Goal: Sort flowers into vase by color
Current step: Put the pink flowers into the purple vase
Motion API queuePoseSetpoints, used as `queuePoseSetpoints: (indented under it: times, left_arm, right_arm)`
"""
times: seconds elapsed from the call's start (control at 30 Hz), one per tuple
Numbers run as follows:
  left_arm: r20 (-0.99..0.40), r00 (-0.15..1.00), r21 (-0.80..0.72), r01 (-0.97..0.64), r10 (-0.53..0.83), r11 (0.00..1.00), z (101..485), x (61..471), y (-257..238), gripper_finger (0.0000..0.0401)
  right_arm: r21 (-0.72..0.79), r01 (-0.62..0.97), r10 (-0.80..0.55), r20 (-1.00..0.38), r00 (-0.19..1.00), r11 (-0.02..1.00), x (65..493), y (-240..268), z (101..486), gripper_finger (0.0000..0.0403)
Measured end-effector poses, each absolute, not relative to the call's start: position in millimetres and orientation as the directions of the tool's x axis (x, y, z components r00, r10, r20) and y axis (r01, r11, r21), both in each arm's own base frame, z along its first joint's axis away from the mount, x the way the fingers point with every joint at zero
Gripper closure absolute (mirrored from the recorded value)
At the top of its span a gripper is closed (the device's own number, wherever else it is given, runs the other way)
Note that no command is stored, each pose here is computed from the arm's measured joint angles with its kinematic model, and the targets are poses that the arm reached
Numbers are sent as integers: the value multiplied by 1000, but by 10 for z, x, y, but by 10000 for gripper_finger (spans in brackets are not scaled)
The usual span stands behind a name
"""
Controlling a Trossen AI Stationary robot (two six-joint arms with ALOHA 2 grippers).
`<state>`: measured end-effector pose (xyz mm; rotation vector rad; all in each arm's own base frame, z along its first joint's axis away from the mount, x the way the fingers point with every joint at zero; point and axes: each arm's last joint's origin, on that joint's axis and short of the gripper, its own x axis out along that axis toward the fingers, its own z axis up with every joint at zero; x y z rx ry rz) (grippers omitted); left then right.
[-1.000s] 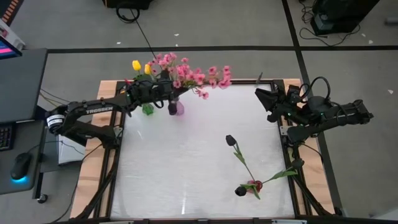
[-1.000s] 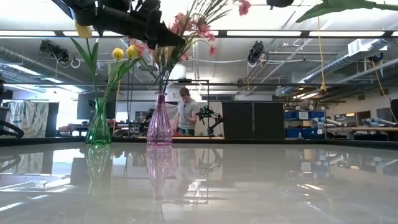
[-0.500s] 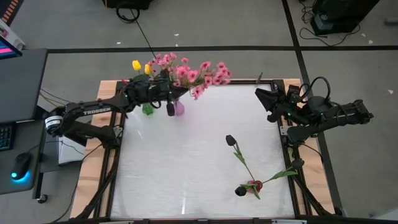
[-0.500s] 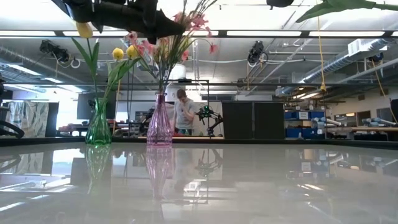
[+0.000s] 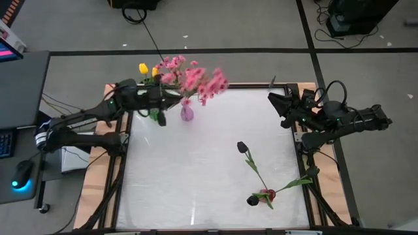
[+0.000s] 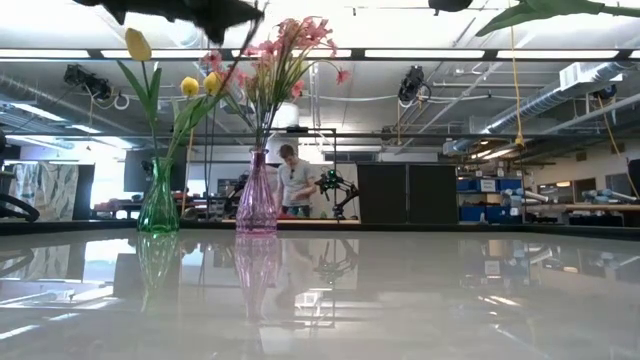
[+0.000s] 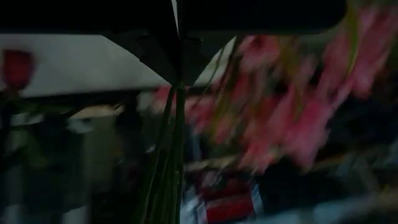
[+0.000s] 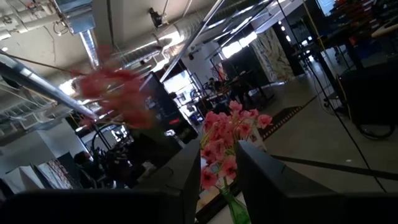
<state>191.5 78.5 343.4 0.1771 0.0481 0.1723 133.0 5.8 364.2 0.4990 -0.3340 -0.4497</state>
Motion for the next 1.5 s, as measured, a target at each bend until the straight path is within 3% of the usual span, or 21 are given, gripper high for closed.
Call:
queuePoseSetpoints:
  times: [0.2,0.4,0.57,0.83,1.03,1.27,1.5]
  left_arm:
    - [55,998,296,-39,24,954,3543,1849,730,393]
    - [213,967,387,48,-139,921,3354,1769,704,393]
    - [197,965,371,89,-172,924,3119,1711,751,393]
    - [240,949,476,68,-204,877,3007,1656,774,393]
    - [287,937,382,76,-196,921,3067,1627,754,393]
    - [432,902,92,-47,3,995,3343,1538,735,393]
    - [483,875,-124,92,-21,988,3540,1509,650,393]
  right_arm:
    - [525,329,-488,196,850,785,1331,58,3641,289]
    - [525,329,-488,196,851,785,1330,58,3642,289]
    - [525,329,-488,196,851,785,1330,58,3642,289]
    - [525,329,-488,196,850,785,1331,58,3641,289]
    - [525,329,-488,196,851,785,1330,58,3641,289]
    - [525,329,-488,197,850,785,1330,58,3642,289]
    - [525,329,-488,196,851,785,1331,58,3641,289]
